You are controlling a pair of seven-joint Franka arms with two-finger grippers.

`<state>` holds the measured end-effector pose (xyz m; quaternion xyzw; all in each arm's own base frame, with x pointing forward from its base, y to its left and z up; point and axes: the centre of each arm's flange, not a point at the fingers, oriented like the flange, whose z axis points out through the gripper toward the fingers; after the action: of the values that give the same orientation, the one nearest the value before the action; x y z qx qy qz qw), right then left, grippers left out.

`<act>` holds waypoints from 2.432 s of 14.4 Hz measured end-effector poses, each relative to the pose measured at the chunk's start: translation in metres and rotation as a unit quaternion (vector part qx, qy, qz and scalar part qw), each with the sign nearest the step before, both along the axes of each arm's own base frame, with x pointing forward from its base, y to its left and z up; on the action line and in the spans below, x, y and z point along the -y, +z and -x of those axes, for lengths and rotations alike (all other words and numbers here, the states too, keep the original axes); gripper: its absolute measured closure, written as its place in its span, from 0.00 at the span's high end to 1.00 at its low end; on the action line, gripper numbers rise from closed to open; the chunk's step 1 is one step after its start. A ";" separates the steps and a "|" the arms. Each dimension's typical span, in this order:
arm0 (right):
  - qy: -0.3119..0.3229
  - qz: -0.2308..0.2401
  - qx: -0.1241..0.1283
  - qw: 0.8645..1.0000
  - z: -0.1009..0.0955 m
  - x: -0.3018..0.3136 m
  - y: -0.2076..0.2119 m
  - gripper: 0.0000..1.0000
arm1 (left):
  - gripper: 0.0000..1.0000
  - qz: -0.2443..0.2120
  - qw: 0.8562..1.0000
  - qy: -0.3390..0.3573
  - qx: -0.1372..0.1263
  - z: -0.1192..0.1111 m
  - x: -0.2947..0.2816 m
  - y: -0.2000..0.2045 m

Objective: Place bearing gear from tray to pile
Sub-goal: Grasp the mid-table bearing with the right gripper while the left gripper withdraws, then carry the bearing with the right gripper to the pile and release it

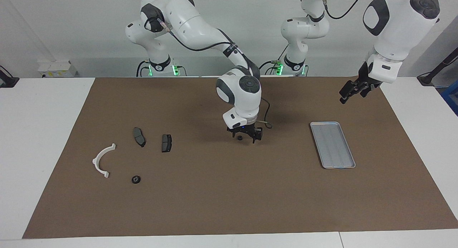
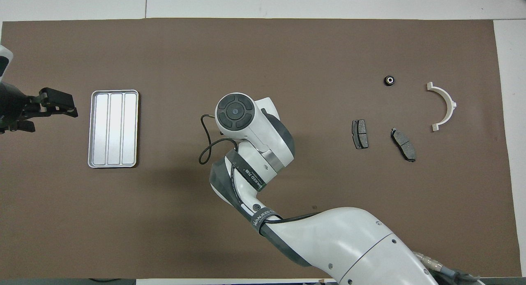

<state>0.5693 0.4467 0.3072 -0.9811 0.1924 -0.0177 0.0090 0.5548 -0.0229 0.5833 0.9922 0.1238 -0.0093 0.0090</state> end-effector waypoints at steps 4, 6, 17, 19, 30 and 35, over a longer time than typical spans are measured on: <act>0.000 0.009 -0.008 1.000 0.002 0.004 -0.015 1.00 | 1.00 0.000 1.000 -0.006 -0.010 0.002 0.000 -0.002; 0.000 0.013 -0.014 1.000 0.006 0.006 -0.025 1.00 | 1.00 0.000 1.000 -0.006 -0.011 0.002 0.001 -0.002; -0.003 0.014 -0.015 1.000 0.004 0.009 -0.020 0.49 | 1.00 0.000 1.000 -0.008 -0.011 0.002 0.003 -0.002; -0.004 0.013 -0.014 1.000 0.003 0.011 -0.018 0.26 | 1.00 0.000 1.000 -0.008 -0.011 0.002 0.003 -0.002; -0.011 0.037 -0.042 0.998 -0.006 0.028 -0.010 0.18 | 1.00 0.000 1.000 -0.008 -0.011 0.002 0.003 -0.002; 0.021 0.031 -0.052 0.998 -0.047 0.080 0.027 0.18 | 1.00 0.000 1.000 -0.008 -0.011 0.002 0.003 -0.002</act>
<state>0.6165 0.3670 0.3343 -0.9843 0.1713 0.0276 -0.0308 0.5526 -0.0259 0.5812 0.9930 0.1160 -0.0200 0.0073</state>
